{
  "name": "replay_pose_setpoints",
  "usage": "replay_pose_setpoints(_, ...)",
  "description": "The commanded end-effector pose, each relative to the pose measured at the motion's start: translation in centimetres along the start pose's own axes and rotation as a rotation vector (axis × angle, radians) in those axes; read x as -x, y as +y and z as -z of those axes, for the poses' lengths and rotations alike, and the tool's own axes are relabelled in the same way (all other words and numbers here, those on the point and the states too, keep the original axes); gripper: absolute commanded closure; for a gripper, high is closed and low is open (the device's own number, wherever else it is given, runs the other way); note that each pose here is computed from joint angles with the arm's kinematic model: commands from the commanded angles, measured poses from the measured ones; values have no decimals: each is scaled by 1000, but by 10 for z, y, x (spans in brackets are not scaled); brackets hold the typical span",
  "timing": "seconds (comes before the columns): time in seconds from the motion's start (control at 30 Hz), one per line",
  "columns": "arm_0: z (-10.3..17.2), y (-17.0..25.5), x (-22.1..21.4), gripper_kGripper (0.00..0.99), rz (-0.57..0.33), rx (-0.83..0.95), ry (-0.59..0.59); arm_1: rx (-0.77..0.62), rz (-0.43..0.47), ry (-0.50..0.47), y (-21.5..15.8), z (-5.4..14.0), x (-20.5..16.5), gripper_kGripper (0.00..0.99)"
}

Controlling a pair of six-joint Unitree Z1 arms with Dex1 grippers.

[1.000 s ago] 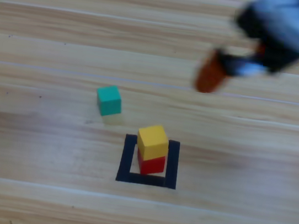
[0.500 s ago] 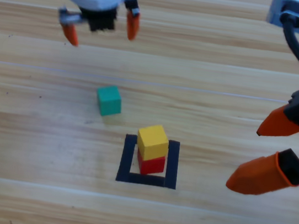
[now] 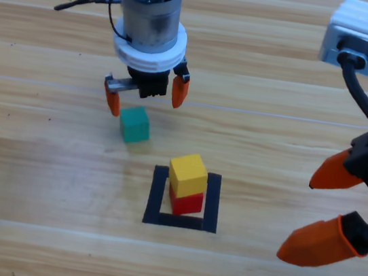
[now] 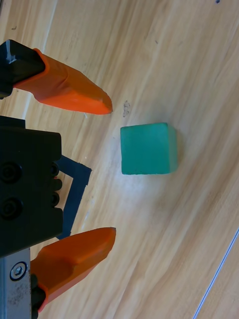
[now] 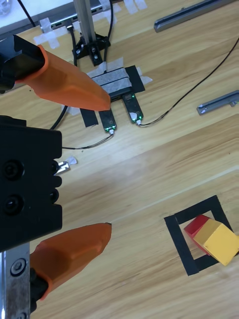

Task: Stack the blocks in the rectangular block: red at the bottom, yellow in the middle, green on top

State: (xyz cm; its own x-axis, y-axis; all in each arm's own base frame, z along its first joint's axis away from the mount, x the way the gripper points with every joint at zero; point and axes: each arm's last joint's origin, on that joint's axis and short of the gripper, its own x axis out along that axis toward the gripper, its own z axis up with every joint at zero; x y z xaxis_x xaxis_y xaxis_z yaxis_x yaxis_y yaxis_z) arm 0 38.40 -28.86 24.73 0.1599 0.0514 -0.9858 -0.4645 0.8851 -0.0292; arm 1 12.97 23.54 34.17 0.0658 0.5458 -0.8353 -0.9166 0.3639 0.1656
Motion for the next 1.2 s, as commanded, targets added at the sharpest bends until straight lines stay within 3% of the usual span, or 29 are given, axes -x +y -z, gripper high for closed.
replay_pose_setpoints(0.03,-22,2,-48,31,-74,53,62,-12,-14,28,-5,4,-13,1)
replay_pose_setpoints(0.33,-40,8,-69,31,-86,79,96,-17,1,34,-6,5,-14,1)
replay_pose_setpoints(0.63,-41,5,-75,57,-86,74,100,-17,8,46,-8,4,-19,1)
replay_pose_setpoints(1.2,-20,-7,-71,116,-72,39,113,-17,30,66,-10,5,-24,1)
